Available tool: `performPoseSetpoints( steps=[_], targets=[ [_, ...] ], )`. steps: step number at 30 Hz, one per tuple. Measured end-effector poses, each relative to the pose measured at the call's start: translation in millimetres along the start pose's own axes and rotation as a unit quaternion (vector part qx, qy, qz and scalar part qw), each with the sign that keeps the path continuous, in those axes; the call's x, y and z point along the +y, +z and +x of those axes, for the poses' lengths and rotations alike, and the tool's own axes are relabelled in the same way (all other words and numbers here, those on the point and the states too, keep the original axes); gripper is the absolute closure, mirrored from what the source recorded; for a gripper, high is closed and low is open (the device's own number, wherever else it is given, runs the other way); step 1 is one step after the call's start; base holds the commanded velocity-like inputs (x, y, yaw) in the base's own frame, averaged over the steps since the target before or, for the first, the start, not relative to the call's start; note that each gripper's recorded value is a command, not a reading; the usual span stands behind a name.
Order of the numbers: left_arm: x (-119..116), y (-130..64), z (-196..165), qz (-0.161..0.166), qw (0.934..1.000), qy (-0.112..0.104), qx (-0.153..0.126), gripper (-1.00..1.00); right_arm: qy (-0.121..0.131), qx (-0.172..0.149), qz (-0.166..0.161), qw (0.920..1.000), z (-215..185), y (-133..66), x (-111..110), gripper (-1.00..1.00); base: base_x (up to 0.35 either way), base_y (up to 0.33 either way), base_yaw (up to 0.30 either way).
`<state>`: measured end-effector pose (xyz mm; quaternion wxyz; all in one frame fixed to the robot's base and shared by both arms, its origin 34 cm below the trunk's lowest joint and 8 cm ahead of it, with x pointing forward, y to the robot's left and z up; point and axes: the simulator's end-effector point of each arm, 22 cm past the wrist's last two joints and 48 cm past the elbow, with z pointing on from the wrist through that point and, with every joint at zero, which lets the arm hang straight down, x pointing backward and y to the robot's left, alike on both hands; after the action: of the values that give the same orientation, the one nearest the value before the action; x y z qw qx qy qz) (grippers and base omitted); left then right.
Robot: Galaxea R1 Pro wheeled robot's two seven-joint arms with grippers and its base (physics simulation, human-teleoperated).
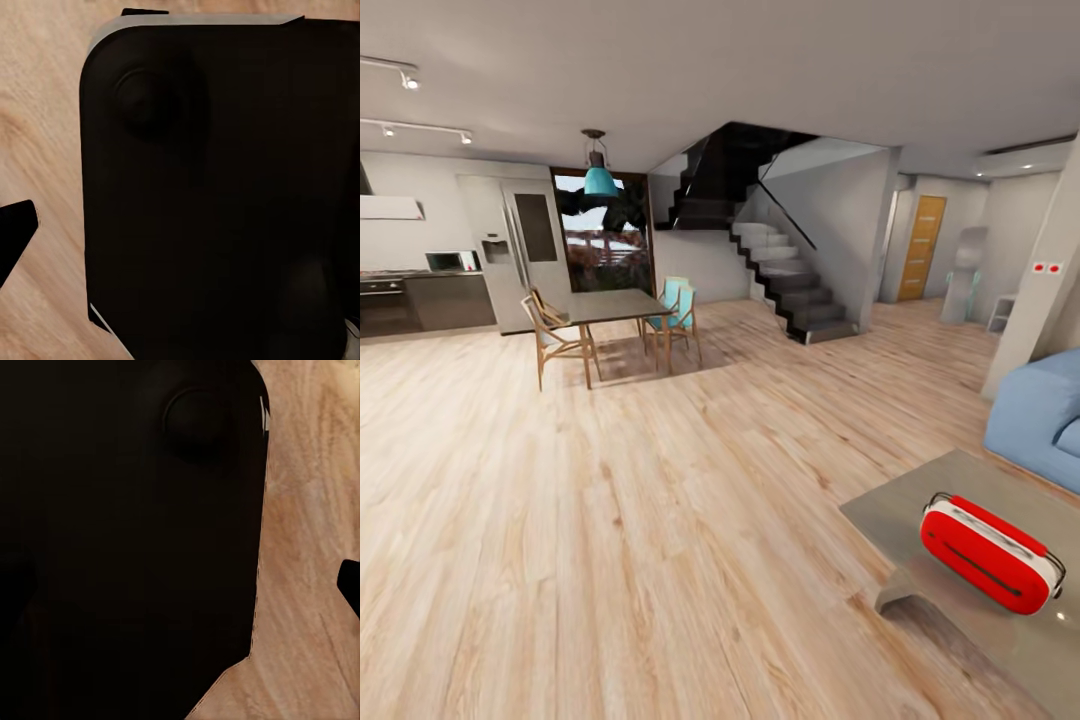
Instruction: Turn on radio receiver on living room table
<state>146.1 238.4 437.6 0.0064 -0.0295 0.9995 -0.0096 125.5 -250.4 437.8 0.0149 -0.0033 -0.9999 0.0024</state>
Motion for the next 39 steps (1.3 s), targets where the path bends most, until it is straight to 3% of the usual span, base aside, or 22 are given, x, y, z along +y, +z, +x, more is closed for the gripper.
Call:
performPoseSetpoints(
  steps=[19,20,39],
  targets=[
    [1.6,0.0,-0.1,-0.001,1.0000,0.000,0.000,-1.00,0.000,0.000,0.000,1.0000,0.0,0.0,0.0,-1.00,0.288,0.201,0.000],
    [2.4,0.0,-0.2,-0.002,0.9999,-0.016,0.000,-1.00,0.000,0.000,0.000,1.0000,0.0,0.0,0.0,-1.00,0.314,0.122,0.000],
    [2.0,0.0,-0.3,-0.001,0.9997,-0.024,-0.001,-1.00,-0.003,0.000,0.000,1.0000,0.0,0.0,0.0,-1.00,0.311,0.017,0.000]
  ],
)
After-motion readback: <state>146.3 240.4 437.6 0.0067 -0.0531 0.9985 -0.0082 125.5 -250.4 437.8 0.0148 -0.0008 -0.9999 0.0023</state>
